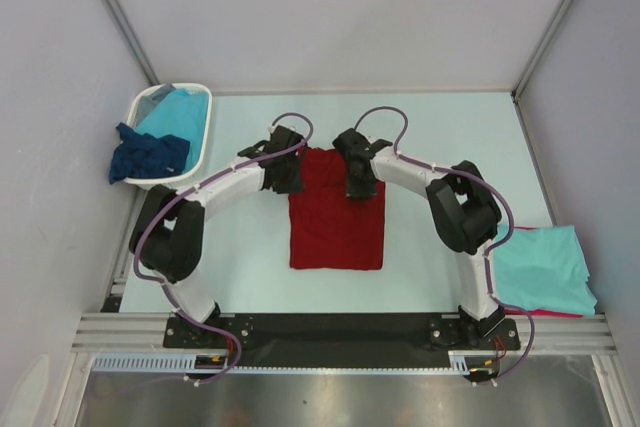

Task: Fold and stack the t-shirts
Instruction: Fold the folded rectangular tshirt in 1/3 of the way

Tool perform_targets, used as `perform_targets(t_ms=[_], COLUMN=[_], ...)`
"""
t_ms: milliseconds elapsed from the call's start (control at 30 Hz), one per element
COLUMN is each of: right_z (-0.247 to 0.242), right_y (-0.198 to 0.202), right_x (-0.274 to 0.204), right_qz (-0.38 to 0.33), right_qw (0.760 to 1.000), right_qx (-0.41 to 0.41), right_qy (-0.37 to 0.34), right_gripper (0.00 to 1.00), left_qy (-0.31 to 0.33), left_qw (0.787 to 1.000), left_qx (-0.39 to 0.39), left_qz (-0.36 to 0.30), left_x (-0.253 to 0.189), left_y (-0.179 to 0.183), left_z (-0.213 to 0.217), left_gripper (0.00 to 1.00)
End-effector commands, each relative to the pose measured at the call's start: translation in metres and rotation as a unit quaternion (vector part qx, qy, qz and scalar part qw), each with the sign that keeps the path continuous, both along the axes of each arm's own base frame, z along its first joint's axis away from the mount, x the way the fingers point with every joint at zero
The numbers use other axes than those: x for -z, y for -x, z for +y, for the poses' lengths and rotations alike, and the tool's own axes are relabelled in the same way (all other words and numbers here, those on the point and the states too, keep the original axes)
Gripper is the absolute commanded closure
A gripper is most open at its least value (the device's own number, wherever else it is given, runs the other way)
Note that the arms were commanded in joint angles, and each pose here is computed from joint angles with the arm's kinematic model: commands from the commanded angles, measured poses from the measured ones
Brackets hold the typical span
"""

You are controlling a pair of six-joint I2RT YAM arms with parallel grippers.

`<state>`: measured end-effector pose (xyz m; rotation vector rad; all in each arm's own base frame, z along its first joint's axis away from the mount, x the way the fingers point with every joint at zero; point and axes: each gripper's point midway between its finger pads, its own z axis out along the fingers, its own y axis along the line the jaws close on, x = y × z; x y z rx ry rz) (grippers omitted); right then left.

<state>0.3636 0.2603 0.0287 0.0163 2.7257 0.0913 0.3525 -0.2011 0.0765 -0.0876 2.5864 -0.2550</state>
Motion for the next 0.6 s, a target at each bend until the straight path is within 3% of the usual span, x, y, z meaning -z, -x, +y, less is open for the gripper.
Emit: perform_targets(t_ms=[0,233,367,567], right_z=[-0.008,-0.024,-0.042,-0.070], right_y=[-0.004,0.008,0.050,0.121], right_x=[-0.009,-0.083,-0.092,-0.059], right_qz=[-0.016,-0.069,-0.064,-0.015], right_qw=[1.000,0.997,0.997,0.998], right_qx=[0.010,0.030,0.040,0.056], right_qy=[0.002,-0.018,-0.019,-0.010], right_gripper=[0.70,0.60,0.58,0.57], left_qy=[0.008,0.030,0.029,0.036], left_qw=[1.000,0.996,0.997,0.999], left_qx=[0.004,-0.002,0.003,0.011], left_qz=[-0.014,-0.081,-0.071,-0.035], left_x=[-0.007,-0.073,-0.069,-0.040], left_y=[-0.003,0.010,0.051,0.109], left_z=[-0.005,0.008,0.024,0.037], left_gripper=[0.80,0.78,0.76,0.74])
